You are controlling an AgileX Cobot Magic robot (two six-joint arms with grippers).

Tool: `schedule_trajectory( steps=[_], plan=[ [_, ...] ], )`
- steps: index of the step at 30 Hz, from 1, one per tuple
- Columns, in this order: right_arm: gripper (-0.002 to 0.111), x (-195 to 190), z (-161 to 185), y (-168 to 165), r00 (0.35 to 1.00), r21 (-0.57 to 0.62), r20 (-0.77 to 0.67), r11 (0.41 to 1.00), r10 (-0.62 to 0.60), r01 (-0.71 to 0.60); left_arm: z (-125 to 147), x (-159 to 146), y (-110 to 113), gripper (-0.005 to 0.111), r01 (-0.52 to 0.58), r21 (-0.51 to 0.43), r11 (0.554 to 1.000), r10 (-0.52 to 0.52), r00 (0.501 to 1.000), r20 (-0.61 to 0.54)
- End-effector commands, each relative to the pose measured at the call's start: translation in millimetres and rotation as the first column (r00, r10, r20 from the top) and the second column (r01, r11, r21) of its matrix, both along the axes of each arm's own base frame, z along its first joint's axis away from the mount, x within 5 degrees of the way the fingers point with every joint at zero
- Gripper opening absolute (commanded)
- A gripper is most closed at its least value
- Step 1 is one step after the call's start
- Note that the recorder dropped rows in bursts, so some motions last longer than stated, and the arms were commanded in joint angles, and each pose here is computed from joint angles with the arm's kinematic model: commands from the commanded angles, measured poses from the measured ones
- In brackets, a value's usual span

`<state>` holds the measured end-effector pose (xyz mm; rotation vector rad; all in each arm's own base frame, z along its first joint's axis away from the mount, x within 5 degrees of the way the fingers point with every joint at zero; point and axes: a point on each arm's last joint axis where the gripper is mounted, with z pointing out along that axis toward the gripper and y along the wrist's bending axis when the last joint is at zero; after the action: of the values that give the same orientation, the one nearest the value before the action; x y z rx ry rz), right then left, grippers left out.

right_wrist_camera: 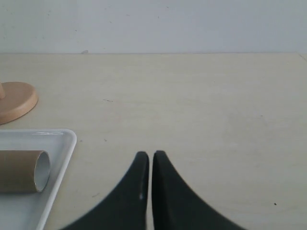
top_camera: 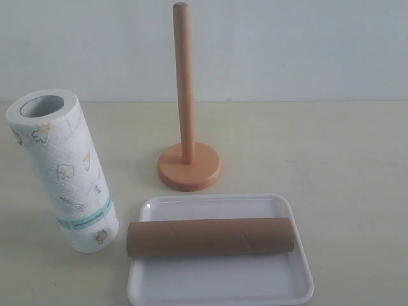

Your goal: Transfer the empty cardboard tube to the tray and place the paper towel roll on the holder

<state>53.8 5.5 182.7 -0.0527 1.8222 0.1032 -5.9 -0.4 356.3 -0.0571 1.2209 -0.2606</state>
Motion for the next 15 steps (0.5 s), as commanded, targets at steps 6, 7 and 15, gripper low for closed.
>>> schedule_trajectory(
  steps=[6,7,15],
  plan=[
    [0.003,-0.2,0.8,-0.4,1.000,-0.009,0.010,1.000,-0.003,0.003,33.2,-20.9,2.6,0.004,0.009,-0.051,0.999,0.006,0.959,0.282],
    [0.003,-0.2,0.8,-0.4,1.000,-0.009,0.010,1.000,-0.003,0.003,36.5,-23.5,3.1,0.004,0.007,-0.052,0.999,0.011,0.945,0.327],
    [0.003,-0.2,0.8,-0.4,1.000,-0.009,0.010,1.000,-0.003,0.003,54.4,-43.3,6.0,0.004,0.032,-0.094,0.995,0.030,0.807,0.589]
  ],
)
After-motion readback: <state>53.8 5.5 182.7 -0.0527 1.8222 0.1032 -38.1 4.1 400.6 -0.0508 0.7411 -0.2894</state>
